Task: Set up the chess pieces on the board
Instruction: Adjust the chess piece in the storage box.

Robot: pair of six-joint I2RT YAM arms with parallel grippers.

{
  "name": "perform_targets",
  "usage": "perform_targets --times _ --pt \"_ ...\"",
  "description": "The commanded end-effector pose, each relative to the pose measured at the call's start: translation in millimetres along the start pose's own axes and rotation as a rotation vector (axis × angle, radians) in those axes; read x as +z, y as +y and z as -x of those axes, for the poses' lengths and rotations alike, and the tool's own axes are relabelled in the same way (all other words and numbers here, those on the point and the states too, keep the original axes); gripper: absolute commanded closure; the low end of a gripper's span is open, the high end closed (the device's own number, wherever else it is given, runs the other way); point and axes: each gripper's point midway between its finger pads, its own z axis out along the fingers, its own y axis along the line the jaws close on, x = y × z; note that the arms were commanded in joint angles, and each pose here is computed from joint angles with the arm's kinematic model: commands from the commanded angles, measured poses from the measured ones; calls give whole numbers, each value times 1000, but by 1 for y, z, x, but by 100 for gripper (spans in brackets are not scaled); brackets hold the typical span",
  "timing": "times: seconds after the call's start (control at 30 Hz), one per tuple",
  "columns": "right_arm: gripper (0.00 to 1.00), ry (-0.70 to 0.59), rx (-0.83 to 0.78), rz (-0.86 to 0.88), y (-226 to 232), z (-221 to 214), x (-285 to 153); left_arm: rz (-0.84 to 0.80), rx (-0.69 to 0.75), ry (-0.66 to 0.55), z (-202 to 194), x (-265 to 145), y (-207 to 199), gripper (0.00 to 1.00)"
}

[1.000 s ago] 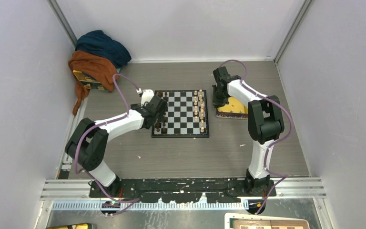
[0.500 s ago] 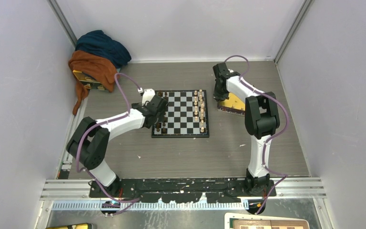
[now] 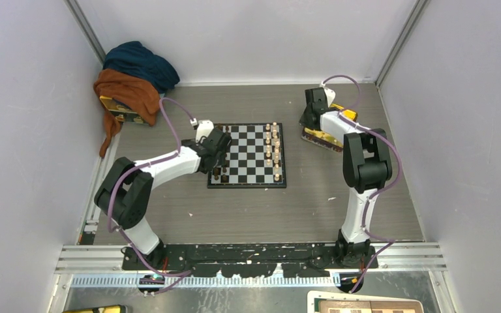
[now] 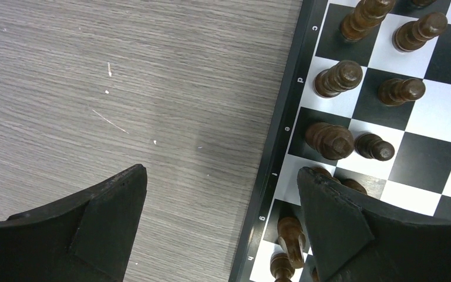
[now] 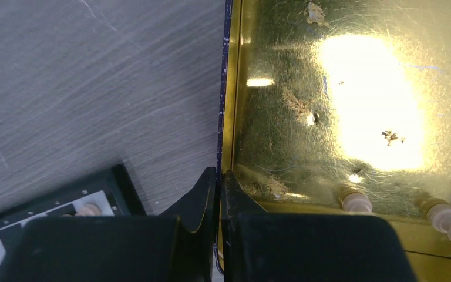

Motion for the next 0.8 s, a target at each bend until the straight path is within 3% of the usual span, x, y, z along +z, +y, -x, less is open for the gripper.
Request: perform_targets --times 0.0,0.3,0.53,0.77 --pt "99 -324 79 219 51 89 -45 12 -37 -50 21 -2 -3 0" --pt "99 -485 1 294 66 110 -84 15 -34 -46 21 0 -5 0" --pt "99 -493 -22 266 61 96 -81 10 -20 -47 23 0 -6 0" --pt "99 -439 -11 96 44 99 -69 6 -20 -48 23 -1 -6 0"
